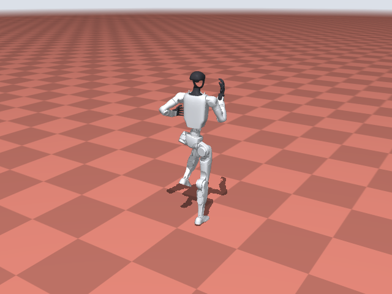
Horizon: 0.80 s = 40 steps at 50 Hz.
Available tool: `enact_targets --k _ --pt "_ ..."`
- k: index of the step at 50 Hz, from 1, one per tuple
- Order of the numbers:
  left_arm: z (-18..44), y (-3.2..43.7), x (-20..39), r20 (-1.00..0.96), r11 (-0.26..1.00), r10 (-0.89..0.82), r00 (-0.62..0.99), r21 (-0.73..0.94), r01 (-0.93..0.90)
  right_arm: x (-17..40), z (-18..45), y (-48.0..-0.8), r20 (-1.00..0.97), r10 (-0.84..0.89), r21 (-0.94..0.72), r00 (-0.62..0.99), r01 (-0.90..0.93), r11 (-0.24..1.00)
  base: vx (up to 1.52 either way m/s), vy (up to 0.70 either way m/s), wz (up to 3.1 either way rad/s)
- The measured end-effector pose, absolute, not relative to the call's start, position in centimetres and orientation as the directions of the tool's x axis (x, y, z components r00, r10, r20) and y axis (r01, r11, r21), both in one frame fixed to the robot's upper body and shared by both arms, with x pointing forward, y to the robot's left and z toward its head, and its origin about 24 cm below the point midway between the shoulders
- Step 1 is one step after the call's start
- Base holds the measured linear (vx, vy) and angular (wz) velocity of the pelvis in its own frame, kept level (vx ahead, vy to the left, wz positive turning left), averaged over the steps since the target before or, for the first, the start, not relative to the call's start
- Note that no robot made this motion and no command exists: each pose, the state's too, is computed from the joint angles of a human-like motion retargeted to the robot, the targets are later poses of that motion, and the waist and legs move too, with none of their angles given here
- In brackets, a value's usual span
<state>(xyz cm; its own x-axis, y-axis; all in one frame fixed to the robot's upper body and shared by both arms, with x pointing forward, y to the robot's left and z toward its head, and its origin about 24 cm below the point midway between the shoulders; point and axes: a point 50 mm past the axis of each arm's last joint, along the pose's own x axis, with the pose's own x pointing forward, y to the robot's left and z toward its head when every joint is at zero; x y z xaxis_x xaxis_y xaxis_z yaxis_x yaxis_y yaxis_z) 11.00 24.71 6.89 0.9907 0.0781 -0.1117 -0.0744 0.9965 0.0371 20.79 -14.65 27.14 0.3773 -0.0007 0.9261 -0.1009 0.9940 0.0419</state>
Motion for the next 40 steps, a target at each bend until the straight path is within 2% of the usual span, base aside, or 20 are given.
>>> enact_targets --k 5,8,11,14,16,18,20,22,25,28,30,33,36,38,40 --pt "6.3 24.4 10.1 -0.168 0.999 0.027 0.985 0.038 -0.021 18.9 24.3 -13.8 0.876 0.191 -0.081 0.443 -0.256 0.963 0.15 0.11 -0.45" --pt "6.6 23.0 13.4 -0.019 0.995 0.031 0.999 0.091 -0.030 18.7 21.9 -14.1 0.803 0.237 -0.079 0.546 -0.296 0.952 -0.08 0.12 0.59" --pt "8.9 20.5 18.9 0.238 0.995 0.095 0.967 -0.012 -0.095 19.4 18.8 -15.1 0.699 0.215 -0.083 0.683 -0.221 0.972 -0.19 0.11 1.15" --pt "16.5 15.3 24.9 0.604 0.993 0.096 0.791 -0.111 -0.036 18.9 14.4 -18.2 0.535 0.075 -0.111 0.841 -0.018 0.994 -0.30 0.06 1.59" --pt "23.6 12.4 26.3 0.809 0.997 0.037 0.586 -0.073 0.037 16.7 11.9 -21.2 0.404 -0.039 -0.119 0.914 0.095 0.988 -0.15 0.03 0.40" --pt "28.6 11.1 25.9 0.913 0.998 -0.011 0.409 -0.016 0.064 14.2 10.7 -23.3 0.295 -0.067 -0.216 0.953 0.135 0.967 0.08 0.02 -0.97" --pt "30.2 11.1 25.2 0.940 0.997 -0.031 0.339 0.006 0.074 12.6 10.5 -24.5 0.184 0.000 -0.364 0.983 0.068 0.929 0.22 -0.05 -0.61" --pt "29.1 11.1 25.0 0.927 0.994 -0.030 0.374 -0.010 0.106 11.4 9.7 -25.2 0.028 0.064 -0.424 0.998 -0.046 0.904 0.25 -0.11 0.64" --pt "26.8 11.3 24.9 0.889 0.990 -0.082 0.451 0.020 0.139 9.7 6.9 -26.0 -0.198 0.080 -0.365 0.977 -0.149 0.919 0.21 -0.09 1.24" --pt "24.6 13.5 24.2 0.839 0.988 -0.118 0.531 0.045 0.149 9.4 4.8 -25.6 -0.272 0.069 -0.307 0.960 -0.155 0.939 0.07 -0.12 0.29" --pt "23.4 14.5 23.7 0.807 0.981 -0.083 0.584 -0.036 0.189 11.2 4.3 -24.8 -0.233 0.073 -0.270 0.970 -0.136 0.953 -0.10 -0.13 -0.94" --pt "20.6 15.7 23.4 0.720 0.963 -0.033 0.693 -0.164 0.215 15.3 5.6 -23.5 -0.041 0.040 -0.200 0.998 -0.047 0.979 -0.19 -0.10 -1.15" --pt "14.7 19.5 22.0 0.502 0.961 0.128 0.855 -0.275 0.018 21.4 10.2 -20.7 0.304 0.024 -0.097 0.952 0.006 0.995 -0.25 -0.08 -1.10" --pt "10.0 22.4 19.2 0.285 0.932 0.255 0.924 -0.326 -0.157 24.7 15.8 -17.8 0.555 0.042 -0.022 0.831 -0.036 0.999 -0.12 -0.02 -0.72" --pt "6.6 23.9 15.8 0.093 0.923 0.297 0.950 -0.281 -0.262 25.3 21.4 -15.7 0.748 0.026 0.063 0.663 -0.109 0.992 0.09 0.01 0.20"
